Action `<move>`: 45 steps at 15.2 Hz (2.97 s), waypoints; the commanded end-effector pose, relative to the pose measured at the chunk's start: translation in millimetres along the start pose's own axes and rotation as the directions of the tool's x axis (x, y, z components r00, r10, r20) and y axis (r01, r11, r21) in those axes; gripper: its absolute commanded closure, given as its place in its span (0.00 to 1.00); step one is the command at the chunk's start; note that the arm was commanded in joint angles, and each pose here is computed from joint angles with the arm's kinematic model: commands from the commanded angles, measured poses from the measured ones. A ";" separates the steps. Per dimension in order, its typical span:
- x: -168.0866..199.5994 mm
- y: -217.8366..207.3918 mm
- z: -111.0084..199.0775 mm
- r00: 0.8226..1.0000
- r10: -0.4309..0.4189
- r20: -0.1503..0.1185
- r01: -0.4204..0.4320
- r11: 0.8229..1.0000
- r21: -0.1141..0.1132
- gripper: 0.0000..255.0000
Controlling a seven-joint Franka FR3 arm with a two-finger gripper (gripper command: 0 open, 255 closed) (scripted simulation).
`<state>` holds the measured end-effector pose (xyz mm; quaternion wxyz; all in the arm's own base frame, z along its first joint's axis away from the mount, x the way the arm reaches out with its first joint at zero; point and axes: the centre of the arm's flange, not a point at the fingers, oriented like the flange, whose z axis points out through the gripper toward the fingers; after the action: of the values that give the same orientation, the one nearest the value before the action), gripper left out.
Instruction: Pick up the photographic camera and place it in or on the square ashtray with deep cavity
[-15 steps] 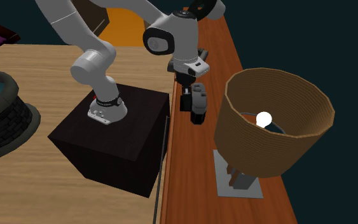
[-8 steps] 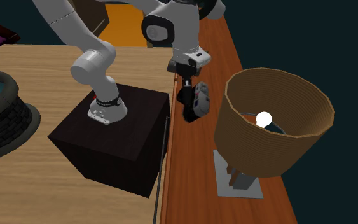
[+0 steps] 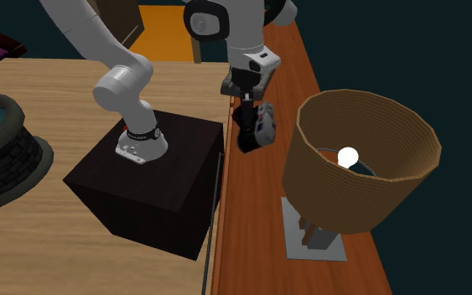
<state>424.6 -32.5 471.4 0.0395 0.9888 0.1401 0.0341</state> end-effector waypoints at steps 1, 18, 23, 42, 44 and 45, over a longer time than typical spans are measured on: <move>0.5 1.4 -12.0 1.000 0.000 -0.001 0.000 1.000 0.000 1.00; 6.1 -154.6 -45.7 1.000 0.000 -0.001 0.000 1.000 0.000 1.00; 8.0 -220.3 -51.0 1.000 0.000 -0.001 0.000 1.000 0.000 1.00; 12.3 -419.1 -45.6 1.000 0.000 -0.001 0.000 1.000 0.000 1.00; 11.7 -420.1 -35.1 1.000 0.000 -0.001 0.000 1.000 0.000 1.00; 11.4 -420.5 -29.8 1.000 0.000 -0.001 0.000 1.000 0.000 1.00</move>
<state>318.5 375.0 470.5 0.0398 0.9888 0.1399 0.0344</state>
